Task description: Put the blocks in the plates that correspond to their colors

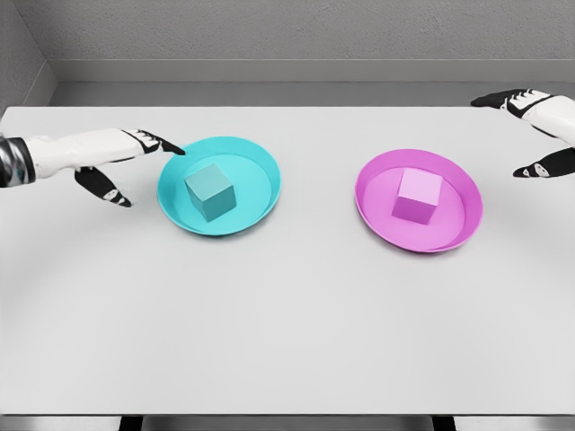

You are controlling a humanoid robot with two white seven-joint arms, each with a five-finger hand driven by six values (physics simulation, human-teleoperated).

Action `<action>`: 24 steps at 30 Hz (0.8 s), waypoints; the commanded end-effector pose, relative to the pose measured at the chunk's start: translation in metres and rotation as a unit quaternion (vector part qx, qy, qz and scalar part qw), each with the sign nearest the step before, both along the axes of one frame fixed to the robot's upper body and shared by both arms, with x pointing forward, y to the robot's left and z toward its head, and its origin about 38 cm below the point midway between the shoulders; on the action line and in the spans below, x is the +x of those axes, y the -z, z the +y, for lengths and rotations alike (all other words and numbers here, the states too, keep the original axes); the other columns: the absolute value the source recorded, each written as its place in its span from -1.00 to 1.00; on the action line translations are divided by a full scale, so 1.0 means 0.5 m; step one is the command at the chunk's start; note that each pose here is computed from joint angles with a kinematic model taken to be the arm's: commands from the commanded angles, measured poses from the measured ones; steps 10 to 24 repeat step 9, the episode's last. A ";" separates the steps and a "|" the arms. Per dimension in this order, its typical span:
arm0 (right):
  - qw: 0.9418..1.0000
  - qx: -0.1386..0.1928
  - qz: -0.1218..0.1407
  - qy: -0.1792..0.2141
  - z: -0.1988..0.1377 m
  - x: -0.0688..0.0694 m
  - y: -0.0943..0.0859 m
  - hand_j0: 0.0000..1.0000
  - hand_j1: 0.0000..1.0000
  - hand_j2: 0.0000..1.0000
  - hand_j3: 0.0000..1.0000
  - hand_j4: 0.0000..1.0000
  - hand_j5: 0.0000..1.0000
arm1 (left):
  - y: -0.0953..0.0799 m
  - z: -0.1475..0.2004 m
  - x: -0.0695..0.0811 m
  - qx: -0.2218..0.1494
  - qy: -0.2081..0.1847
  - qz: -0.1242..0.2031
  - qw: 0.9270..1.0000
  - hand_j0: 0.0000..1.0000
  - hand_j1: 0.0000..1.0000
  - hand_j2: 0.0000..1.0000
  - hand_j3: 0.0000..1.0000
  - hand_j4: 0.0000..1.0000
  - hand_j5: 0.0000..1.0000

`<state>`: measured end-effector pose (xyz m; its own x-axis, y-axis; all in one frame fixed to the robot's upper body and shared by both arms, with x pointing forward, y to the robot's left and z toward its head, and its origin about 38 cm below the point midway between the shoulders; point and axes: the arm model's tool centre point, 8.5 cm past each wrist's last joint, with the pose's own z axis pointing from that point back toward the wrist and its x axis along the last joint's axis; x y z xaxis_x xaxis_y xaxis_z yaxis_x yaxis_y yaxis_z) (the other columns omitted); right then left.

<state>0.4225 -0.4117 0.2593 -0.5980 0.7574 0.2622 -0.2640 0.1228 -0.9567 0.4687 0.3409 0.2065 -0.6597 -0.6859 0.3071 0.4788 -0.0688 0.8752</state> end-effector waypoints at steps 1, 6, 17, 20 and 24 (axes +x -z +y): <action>1.000 0.000 0.000 0.001 -0.001 0.000 0.000 1.00 1.00 1.00 1.00 1.00 1.00 | -0.003 0.037 -0.001 -0.003 -0.023 0.006 1.000 1.00 1.00 1.00 1.00 1.00 1.00; 1.000 -0.002 -0.002 0.001 -0.001 -0.001 -0.005 1.00 1.00 1.00 1.00 1.00 1.00 | 0.005 0.053 0.002 -0.002 -0.035 0.012 0.999 1.00 1.00 1.00 1.00 1.00 1.00; 1.000 -0.006 -0.001 -0.001 0.001 -0.002 -0.003 1.00 1.00 1.00 1.00 1.00 1.00 | 0.005 0.064 0.003 -0.005 -0.045 0.012 0.999 1.00 1.00 1.00 1.00 1.00 1.00; 1.000 -0.006 -0.001 -0.001 0.001 -0.002 -0.003 1.00 1.00 1.00 1.00 1.00 1.00 | 0.005 0.064 0.003 -0.005 -0.045 0.012 0.999 1.00 1.00 1.00 1.00 1.00 1.00; 1.000 -0.006 -0.001 -0.001 0.001 -0.002 -0.003 1.00 1.00 1.00 1.00 1.00 1.00 | 0.005 0.064 0.003 -0.005 -0.045 0.012 0.999 1.00 1.00 1.00 1.00 1.00 1.00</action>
